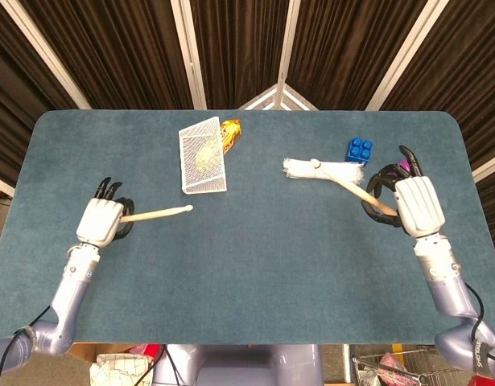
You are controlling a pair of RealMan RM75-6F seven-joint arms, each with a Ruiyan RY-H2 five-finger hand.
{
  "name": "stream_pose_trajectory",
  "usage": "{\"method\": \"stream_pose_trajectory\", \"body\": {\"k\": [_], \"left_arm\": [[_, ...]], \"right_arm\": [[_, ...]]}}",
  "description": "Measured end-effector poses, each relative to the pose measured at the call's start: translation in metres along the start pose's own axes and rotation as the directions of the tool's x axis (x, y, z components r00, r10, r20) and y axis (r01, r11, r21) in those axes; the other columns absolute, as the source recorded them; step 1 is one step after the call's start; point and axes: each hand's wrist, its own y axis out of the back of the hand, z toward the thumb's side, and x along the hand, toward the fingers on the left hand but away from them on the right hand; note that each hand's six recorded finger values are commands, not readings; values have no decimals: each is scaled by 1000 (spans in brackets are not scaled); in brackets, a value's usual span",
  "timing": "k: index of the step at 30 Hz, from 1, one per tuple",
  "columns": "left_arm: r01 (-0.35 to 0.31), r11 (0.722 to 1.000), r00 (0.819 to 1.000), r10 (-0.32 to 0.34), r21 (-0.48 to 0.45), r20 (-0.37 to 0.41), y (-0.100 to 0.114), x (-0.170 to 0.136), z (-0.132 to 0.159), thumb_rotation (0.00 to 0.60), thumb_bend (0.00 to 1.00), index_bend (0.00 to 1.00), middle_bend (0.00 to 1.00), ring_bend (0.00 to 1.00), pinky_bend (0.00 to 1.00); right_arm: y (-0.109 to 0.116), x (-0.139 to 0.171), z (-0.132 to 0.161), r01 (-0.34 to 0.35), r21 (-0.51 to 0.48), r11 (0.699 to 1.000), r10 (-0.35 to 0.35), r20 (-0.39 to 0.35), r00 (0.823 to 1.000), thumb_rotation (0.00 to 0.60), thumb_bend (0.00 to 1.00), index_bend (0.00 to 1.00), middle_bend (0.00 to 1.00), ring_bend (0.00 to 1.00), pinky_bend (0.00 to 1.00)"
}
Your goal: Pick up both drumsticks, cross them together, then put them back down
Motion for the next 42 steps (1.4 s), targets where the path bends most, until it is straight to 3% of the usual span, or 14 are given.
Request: {"method": "stream_pose_trajectory", "body": {"k": [7,18,26,42], "left_arm": [[-92,986,993,102,-137,62,36,1,16,600,523,641,667,132,0],[-60,939,992,94,-338,86,65,11,50,600,517,641,667,132,0],[-40,920,990,90,-390,110,68,20,77,600,517,650,671,132,0],[-34,928,985,93,-371,144,79,28,124,600,510,651,672,132,0]], "right_arm": [[-2,-21,10,2,4,1000,-2,-20,1000,600,427,711,656,371,0],[-17,-64,46,-14,-3,1000,13,-106,994,600,427,710,657,372,0],[-27,-71,59,-22,52,998,28,-129,991,600,427,710,657,372,0],[-41,-62,90,-36,142,989,60,-170,984,600,427,711,656,372,0]]}}
